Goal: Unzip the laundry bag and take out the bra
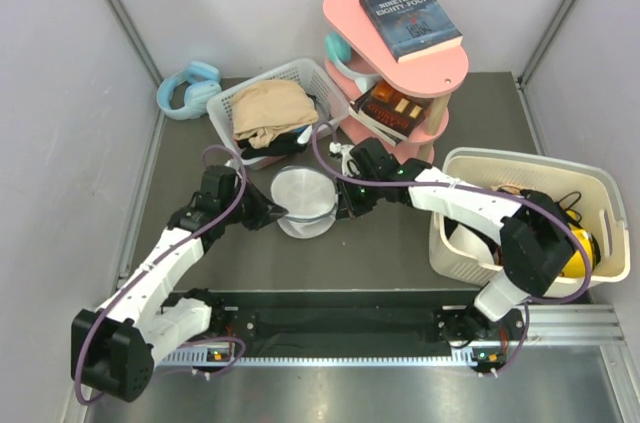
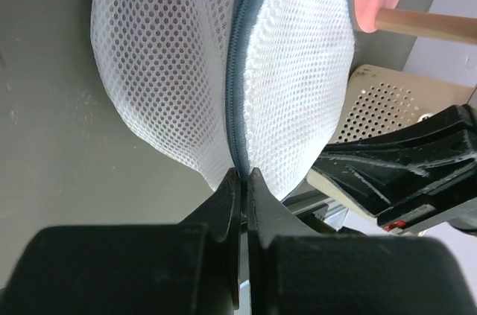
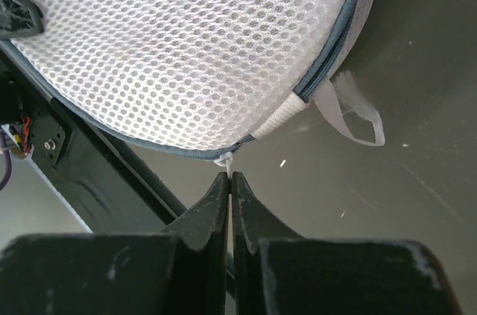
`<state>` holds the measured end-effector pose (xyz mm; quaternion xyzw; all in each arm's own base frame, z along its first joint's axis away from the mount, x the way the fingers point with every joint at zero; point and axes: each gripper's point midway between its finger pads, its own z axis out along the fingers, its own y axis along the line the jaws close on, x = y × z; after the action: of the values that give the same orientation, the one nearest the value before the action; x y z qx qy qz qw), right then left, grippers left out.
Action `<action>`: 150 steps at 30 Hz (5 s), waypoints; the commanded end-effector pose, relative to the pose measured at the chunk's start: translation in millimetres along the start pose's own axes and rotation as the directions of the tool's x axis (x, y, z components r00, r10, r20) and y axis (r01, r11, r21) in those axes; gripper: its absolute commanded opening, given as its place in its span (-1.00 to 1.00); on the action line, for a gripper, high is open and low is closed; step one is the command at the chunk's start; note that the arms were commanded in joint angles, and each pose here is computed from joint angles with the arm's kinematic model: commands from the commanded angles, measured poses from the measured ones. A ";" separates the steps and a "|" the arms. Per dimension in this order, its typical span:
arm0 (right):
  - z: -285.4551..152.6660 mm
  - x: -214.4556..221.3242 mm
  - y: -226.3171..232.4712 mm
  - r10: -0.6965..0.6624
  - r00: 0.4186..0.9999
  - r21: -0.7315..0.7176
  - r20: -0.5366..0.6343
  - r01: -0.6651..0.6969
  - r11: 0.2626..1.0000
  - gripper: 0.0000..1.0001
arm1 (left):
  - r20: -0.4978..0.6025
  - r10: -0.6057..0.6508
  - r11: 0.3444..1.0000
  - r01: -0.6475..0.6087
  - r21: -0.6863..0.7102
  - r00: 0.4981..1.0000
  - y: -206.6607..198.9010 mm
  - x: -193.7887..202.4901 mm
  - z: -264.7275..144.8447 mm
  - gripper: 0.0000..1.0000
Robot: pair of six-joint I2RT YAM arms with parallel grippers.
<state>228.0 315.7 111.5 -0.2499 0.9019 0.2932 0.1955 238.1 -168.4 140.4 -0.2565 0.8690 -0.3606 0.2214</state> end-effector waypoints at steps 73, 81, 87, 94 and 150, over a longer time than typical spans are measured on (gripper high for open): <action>66.9 -48.8 103.4 -0.370 0.925 0.021 -0.089 0.373 0.927 -0.16 | 0.208 0.005 0.985 0.032 -0.171 0.978 57.6 -39.2 -54.6 0.92; 74.7 -38.4 97.3 -0.369 0.921 0.021 -0.124 0.375 0.927 -0.27 | 0.212 0.007 0.986 0.029 -0.166 0.977 55.7 -40.9 -54.9 0.93; 75.4 -35.5 95.0 -0.353 0.928 0.040 -0.121 0.360 0.932 -0.55 | 0.209 0.010 0.987 0.023 -0.157 0.978 56.1 -40.5 -52.8 0.93; 51.4 -60.4 96.4 -0.367 0.927 0.097 -0.076 0.373 0.923 -0.14 | 0.169 -0.018 0.990 0.041 -0.132 0.985 64.5 -31.4 -37.6 0.89; 95.0 -44.7 83.2 -0.397 0.915 0.325 -0.076 0.399 0.857 -0.37 | 0.303 -0.039 0.972 0.107 -0.211 0.952 76.5 -40.5 -64.9 0.94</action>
<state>237.4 447.8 109.9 -0.3987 0.8637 0.0920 0.2944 208.2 -70.6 120.8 -0.3638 0.8555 -0.2342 0.2846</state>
